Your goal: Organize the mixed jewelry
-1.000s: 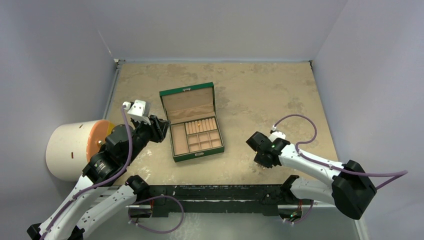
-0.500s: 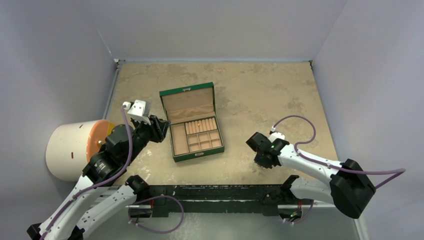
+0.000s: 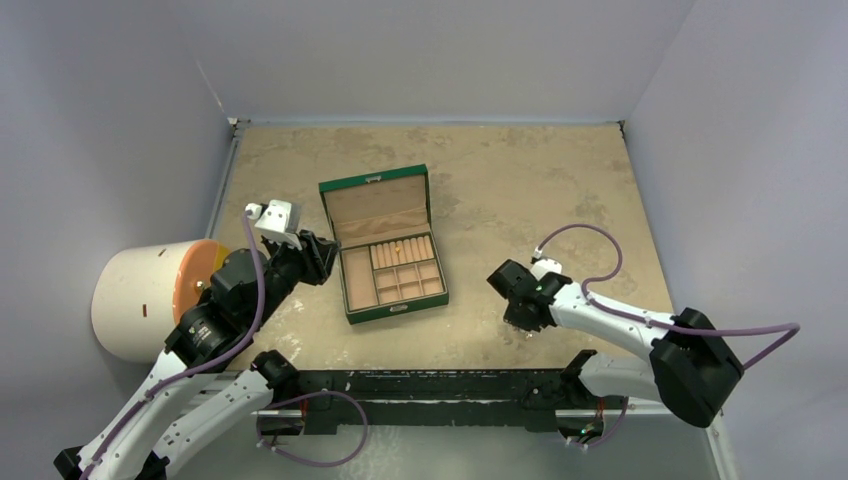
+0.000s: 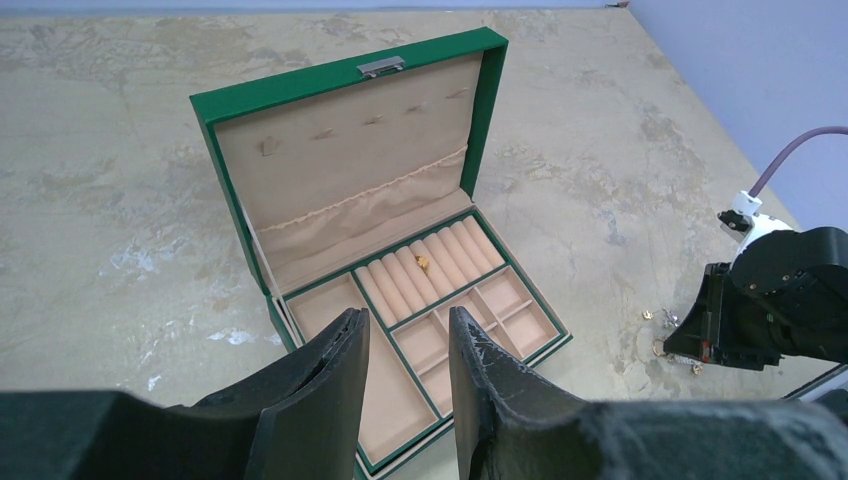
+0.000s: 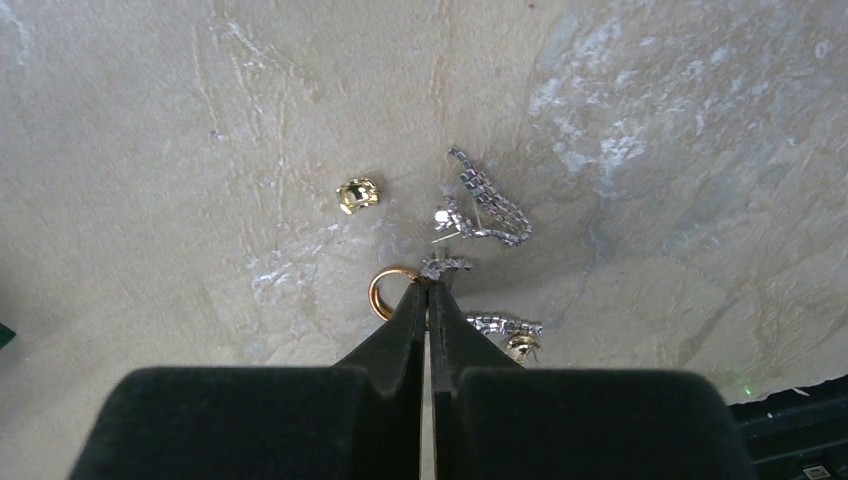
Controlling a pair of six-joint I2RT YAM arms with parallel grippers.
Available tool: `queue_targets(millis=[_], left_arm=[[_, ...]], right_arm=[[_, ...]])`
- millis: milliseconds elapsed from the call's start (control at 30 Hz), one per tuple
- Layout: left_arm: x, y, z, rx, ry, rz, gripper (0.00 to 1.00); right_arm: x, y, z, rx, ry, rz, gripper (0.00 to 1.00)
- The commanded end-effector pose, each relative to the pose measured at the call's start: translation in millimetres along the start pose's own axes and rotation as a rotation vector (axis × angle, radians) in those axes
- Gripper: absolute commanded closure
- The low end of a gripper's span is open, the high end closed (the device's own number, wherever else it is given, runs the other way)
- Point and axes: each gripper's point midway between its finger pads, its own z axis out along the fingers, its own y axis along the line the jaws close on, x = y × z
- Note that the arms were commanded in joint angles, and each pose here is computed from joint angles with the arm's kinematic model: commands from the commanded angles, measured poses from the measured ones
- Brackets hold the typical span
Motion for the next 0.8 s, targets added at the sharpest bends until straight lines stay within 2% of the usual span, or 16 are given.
queue_targets(millis=[0,433,567,767], left_arm=[[-11,-3,0,0.013,-0.044,-0.011,0.66],[-12,-6,-2,0.023,-0.031,-0.037,0.63],[-8,-15,-3,0.059,-0.015,-0.093,0.61],[6,-37,-1,0.152,0.054,-0.202,0.61]], right_arm=[[-3,14,1,-0.033,0.007,-0.019,1.0],[-24,57,-24,-0.228,-0.046,-0.071,1.0],[-28,70,-35,-0.289,-0.066,-0.096,1.0],[-36,106,-70,-0.422,-0.162,-0.181,1.0]])
